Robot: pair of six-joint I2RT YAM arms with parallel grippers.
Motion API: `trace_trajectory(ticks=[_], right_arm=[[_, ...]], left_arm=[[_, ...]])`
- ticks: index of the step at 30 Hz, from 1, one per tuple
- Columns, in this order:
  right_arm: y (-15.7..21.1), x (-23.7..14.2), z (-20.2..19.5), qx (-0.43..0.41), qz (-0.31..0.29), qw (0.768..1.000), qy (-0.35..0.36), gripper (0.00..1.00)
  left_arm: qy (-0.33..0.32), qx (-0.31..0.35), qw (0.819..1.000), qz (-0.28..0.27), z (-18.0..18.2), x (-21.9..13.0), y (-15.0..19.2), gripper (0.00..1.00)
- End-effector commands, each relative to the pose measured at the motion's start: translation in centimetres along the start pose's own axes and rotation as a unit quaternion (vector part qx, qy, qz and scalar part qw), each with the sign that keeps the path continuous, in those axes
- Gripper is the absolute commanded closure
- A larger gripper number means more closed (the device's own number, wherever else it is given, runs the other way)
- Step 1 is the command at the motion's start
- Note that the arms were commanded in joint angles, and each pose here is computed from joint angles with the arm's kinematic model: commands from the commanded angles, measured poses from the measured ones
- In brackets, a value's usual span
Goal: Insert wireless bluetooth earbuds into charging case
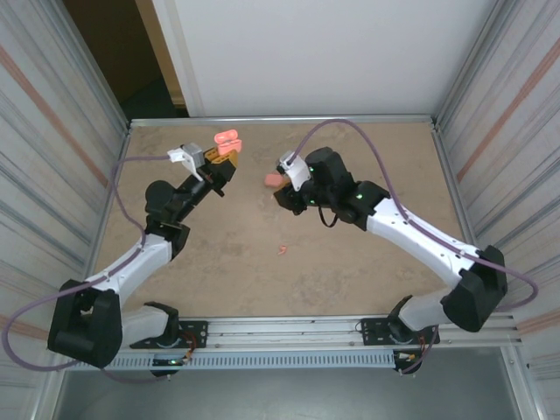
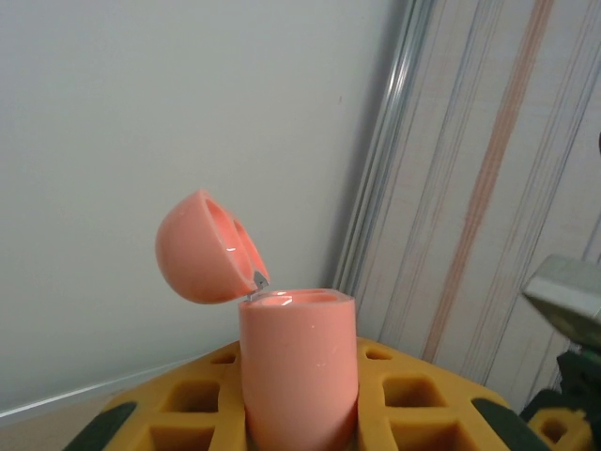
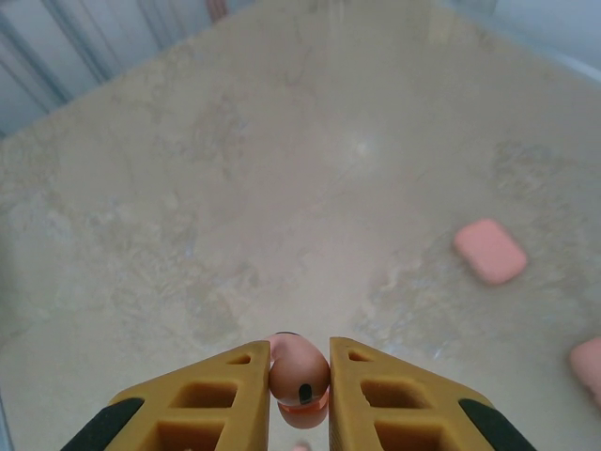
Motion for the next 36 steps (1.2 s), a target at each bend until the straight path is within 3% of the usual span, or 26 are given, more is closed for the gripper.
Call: trace_trajectory(ticks=[1, 12, 21, 36], right_arm=[[-2.6, -2.6, -0.1, -0.03, -0.064, 0.997, 0.015, 0.79], [-8.1, -7.8, 0.5, -0.089, -0.189, 0.977, 0.038, 0.79], [-11.6, -9.5, 1.6, -0.127, -0.252, 0.959, 0.033, 0.79], [-12.2, -7.5, 2.7, -0.136, -0.244, 0.96, 0.003, 0.79]], left_arm=[[0.056, 0.018, 0.997, -0.04, -1.3, 1.0, -2.3, 1.0], [0.167, 0.039, 0.985, -0.011, -4.3, 3.3, -1.8, 1.0], [0.219, 0.06, 0.974, 0.01, -6.1, 3.9, -1.4, 1.0], [0.239, 0.062, 0.969, 0.014, -6.5, 4.1, -1.2, 1.0]])
Point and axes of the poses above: each hand's point on the last joint's axis, 136 mm out from that joint toward the fingers, its own x axis out along the fingers, its own z axis along the line the jaws close on, y = z × x, the point moved 5 cm from there along -x, back along the fingers, and after that the axes turned 11 degrees about x, right-handed, at the moved point
